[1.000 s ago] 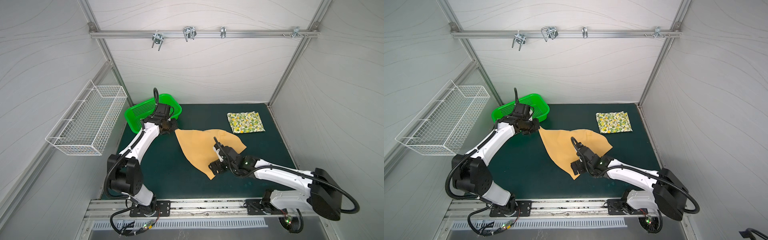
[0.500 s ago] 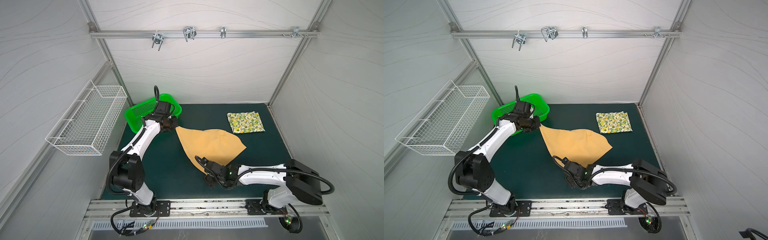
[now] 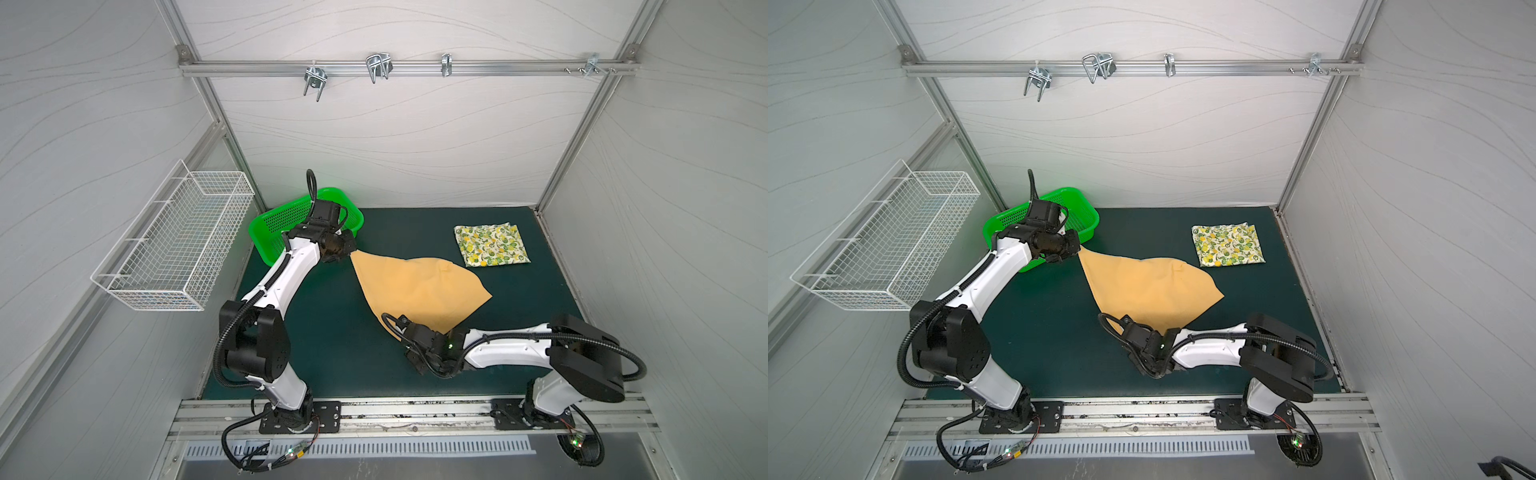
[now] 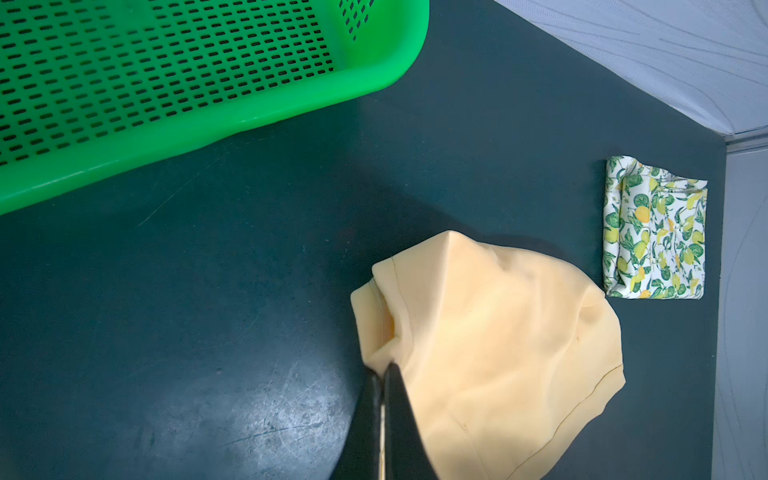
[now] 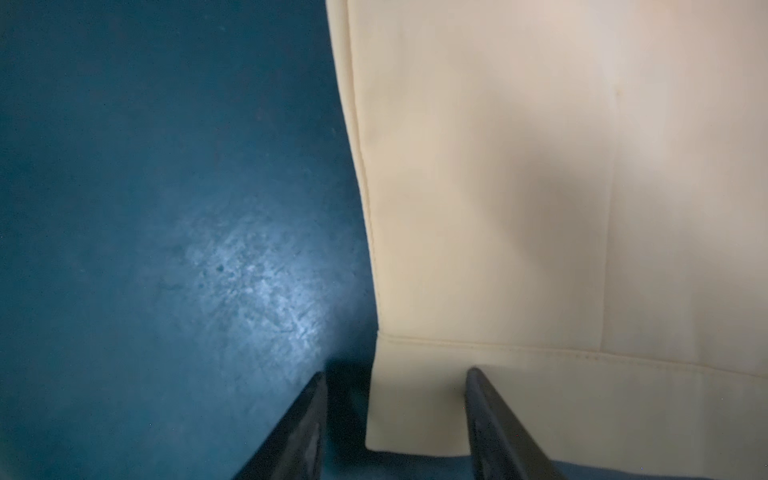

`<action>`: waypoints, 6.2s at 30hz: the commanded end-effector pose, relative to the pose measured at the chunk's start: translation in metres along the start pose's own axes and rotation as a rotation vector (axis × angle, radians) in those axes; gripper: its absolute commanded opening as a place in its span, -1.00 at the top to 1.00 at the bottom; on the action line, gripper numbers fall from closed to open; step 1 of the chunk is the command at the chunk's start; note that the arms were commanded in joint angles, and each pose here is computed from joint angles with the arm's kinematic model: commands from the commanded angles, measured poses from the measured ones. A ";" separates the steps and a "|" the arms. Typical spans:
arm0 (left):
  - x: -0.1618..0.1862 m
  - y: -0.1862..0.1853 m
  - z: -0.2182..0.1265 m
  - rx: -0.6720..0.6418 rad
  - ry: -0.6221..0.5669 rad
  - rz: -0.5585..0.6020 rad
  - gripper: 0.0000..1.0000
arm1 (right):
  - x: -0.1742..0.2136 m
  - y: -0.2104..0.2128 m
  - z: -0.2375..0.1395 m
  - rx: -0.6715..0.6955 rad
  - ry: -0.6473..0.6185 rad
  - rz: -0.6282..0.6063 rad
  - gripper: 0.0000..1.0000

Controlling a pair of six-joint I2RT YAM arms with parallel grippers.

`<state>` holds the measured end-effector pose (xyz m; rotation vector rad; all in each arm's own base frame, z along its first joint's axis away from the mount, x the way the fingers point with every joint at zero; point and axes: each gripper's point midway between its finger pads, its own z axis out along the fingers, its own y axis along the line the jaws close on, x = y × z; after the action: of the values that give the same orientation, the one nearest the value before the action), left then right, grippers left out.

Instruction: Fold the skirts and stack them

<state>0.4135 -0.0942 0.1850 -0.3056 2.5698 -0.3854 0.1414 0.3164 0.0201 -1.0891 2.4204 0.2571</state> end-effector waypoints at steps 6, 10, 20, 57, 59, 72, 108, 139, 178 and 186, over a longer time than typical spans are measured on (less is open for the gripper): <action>-0.020 -0.006 -0.008 0.017 -0.045 0.004 1.00 | 0.025 -0.017 0.012 0.110 0.093 0.011 0.44; -0.022 -0.006 -0.009 0.015 -0.046 0.004 1.00 | 0.025 -0.017 0.011 0.109 0.100 0.014 0.69; -0.030 -0.001 -0.022 0.006 -0.071 0.008 1.00 | -0.001 -0.001 -0.014 0.015 0.038 0.020 1.00; -0.124 -0.098 -0.142 0.207 -0.402 0.077 1.00 | -0.151 -0.038 -0.191 -0.700 -0.336 0.412 1.00; -0.127 -0.111 -0.110 0.223 -0.343 0.084 1.00 | -0.143 -0.069 -0.174 -0.672 -0.320 0.506 1.00; -0.112 -0.181 0.065 0.319 -0.083 0.138 1.00 | -0.063 -0.221 -0.091 -0.362 -0.216 0.918 1.00; -0.001 -0.016 0.045 0.114 0.045 -0.142 -0.74 | -0.024 -0.273 -0.132 -0.003 -0.320 0.943 -0.98; 0.058 0.082 0.124 -0.166 0.190 -0.256 -0.48 | -0.049 -0.121 -0.069 -0.091 -0.132 0.536 -0.98; 0.049 0.072 0.130 -0.239 0.188 -0.139 1.00 | -0.040 -0.061 -0.055 -0.143 -0.104 0.352 -0.99; 0.028 0.047 0.088 -0.147 0.117 -0.133 1.00 | -0.030 -0.019 -0.032 -0.130 -0.043 0.180 -0.97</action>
<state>0.4274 -0.0717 0.0519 -0.5519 2.7626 -0.2126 0.1614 0.3023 0.0636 -0.8524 2.5421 0.5511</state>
